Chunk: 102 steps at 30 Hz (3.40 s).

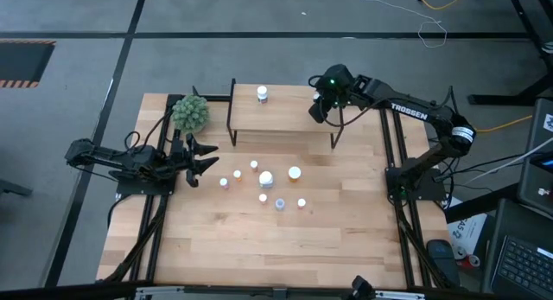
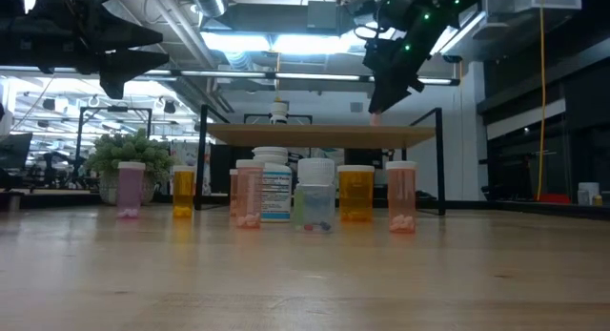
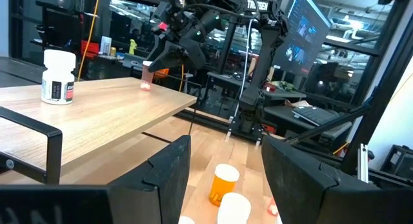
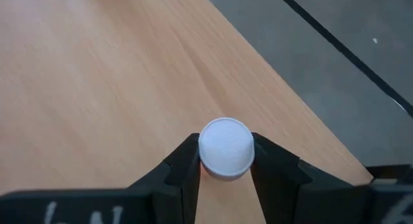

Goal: Pick and place medicine bottles onto shelf by color
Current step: Put the pink pill bottle on the shelf

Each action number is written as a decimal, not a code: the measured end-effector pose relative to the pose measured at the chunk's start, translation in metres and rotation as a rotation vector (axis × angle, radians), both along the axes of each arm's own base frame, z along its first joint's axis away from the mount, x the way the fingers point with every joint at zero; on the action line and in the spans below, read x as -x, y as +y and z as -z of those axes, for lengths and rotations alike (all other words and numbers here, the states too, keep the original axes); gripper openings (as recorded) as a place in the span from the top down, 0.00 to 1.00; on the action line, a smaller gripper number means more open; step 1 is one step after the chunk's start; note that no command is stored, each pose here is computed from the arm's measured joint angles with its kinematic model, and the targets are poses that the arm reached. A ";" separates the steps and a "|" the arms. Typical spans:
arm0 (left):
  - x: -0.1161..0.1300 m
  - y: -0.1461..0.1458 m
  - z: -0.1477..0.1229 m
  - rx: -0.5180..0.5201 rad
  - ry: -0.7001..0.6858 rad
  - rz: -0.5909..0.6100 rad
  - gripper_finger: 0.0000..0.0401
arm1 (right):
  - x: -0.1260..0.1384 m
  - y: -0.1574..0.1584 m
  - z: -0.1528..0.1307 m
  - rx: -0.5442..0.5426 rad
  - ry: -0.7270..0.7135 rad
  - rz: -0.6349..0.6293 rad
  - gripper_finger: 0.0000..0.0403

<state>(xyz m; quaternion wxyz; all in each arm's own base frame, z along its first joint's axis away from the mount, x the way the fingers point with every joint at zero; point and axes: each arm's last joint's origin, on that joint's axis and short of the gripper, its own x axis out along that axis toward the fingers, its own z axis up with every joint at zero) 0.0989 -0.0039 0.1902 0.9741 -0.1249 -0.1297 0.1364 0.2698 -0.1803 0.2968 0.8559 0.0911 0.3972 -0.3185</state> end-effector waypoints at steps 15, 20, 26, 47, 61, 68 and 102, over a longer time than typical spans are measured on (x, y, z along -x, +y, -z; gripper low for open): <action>0.000 0.000 0.000 0.001 -0.001 0.001 0.54 | -0.006 -0.001 0.003 0.023 0.000 -0.008 0.68; 0.000 0.000 0.000 0.001 -0.001 0.001 0.54 | -0.006 -0.001 0.003 0.023 0.002 -0.011 0.63; 0.000 0.000 0.000 0.001 -0.001 0.000 0.54 | -0.006 -0.001 0.003 0.031 0.010 -0.021 0.55; 0.000 0.000 0.000 0.001 -0.001 0.000 0.54 | -0.005 0.012 -0.057 -0.103 -0.083 -0.070 0.50; 0.000 0.000 0.000 0.001 -0.001 0.000 0.54 | -0.013 0.105 -0.030 -0.336 0.101 -0.441 0.50; 0.000 0.000 0.000 0.001 -0.001 0.000 0.54 | -0.031 0.136 0.031 -0.333 0.026 -0.510 0.50; 0.000 0.000 0.000 -0.002 0.004 0.000 0.54 | -0.032 0.267 0.110 -0.119 -0.040 -0.716 0.50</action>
